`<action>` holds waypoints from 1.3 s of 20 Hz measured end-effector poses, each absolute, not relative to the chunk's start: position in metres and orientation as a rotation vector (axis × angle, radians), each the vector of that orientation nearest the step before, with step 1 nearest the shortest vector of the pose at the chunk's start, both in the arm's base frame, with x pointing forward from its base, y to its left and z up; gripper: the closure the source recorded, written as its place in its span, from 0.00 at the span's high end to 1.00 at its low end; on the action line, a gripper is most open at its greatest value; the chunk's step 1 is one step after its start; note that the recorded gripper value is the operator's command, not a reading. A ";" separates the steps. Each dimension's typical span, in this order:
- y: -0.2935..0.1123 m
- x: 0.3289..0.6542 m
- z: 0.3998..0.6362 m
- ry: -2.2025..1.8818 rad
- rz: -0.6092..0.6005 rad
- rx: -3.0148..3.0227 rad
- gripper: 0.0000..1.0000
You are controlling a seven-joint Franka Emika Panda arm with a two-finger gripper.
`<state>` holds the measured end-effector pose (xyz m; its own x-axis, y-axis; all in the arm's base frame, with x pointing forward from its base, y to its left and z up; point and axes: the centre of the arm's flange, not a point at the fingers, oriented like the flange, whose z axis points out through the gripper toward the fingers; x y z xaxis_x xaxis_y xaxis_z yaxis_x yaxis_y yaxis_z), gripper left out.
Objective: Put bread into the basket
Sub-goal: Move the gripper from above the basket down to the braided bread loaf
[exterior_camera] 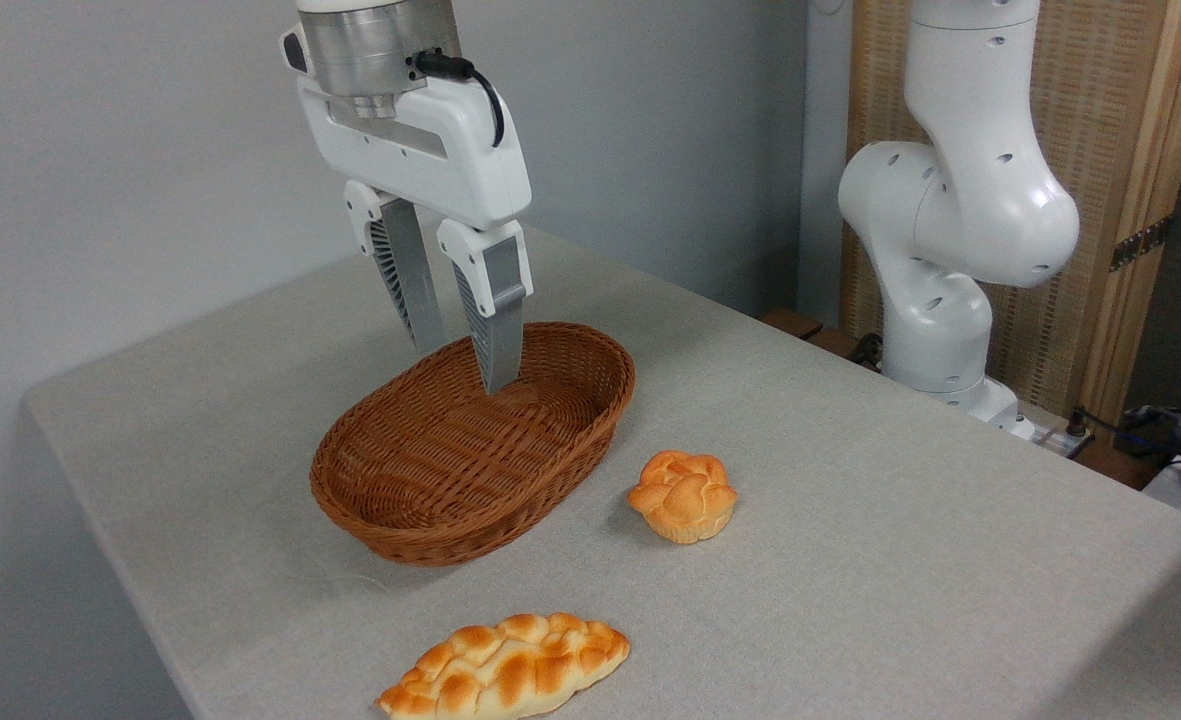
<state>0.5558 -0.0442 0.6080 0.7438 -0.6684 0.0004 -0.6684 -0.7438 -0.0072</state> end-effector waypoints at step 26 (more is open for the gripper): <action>-0.045 0.569 0.603 1.159 -0.156 -2.949 1.00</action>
